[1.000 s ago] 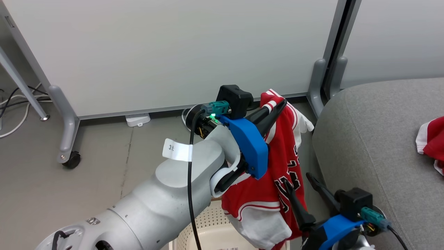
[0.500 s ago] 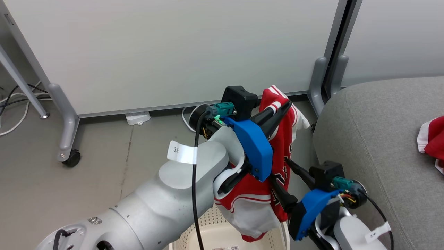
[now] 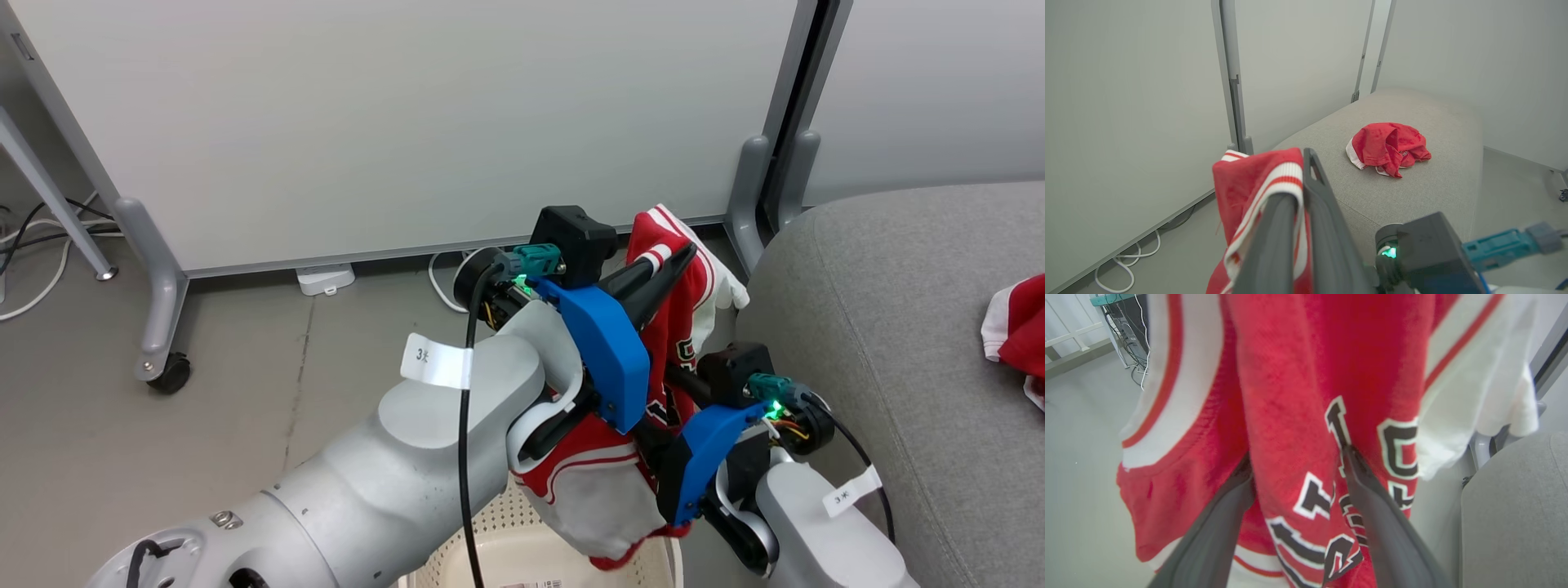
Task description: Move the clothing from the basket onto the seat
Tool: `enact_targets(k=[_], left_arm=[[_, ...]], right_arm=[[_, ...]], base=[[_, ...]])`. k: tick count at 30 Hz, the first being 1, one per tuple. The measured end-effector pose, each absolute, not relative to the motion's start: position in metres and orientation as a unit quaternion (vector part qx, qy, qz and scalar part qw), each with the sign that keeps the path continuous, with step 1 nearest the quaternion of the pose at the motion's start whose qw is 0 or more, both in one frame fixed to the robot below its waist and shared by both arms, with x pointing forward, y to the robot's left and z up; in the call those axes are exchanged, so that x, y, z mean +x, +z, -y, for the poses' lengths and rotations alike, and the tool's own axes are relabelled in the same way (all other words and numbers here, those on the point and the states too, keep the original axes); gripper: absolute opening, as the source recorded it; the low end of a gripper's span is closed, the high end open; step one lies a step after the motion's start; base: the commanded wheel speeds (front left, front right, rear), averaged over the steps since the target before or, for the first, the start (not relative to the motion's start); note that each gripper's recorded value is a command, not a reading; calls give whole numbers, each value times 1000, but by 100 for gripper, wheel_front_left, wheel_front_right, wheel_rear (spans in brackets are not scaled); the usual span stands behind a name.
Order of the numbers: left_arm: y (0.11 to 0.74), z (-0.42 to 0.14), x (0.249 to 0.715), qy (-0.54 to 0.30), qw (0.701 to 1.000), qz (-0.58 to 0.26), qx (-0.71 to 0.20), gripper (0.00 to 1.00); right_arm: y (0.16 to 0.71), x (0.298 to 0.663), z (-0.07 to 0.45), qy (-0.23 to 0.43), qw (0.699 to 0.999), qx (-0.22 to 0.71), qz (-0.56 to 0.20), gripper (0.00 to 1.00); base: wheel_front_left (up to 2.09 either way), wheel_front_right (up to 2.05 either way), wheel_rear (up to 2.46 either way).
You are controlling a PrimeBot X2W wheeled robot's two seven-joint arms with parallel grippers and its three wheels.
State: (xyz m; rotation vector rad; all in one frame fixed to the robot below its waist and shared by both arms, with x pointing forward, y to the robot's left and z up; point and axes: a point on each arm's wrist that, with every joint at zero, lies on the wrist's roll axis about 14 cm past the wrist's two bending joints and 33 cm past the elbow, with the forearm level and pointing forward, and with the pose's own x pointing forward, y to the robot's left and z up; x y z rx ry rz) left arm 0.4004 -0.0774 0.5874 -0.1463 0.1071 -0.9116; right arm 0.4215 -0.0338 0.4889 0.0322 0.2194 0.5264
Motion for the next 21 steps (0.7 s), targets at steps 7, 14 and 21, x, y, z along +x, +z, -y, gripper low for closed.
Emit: enact_targets(k=[7,14,21], left_arm=[[588,79,396,-444,892,-53,-68,0],[588,79,394,-446,891,-54,-64,0],[586,80,394,-446,891,-57,-63,0]], right_arm=[[497,431,26,265,959,18,-100,100],[497,434,22,269,958,25,-100,45],[496,435,21,270,957,31,-99,0]], base=[[0,0,0],[0,0,0],[0,0,0]])
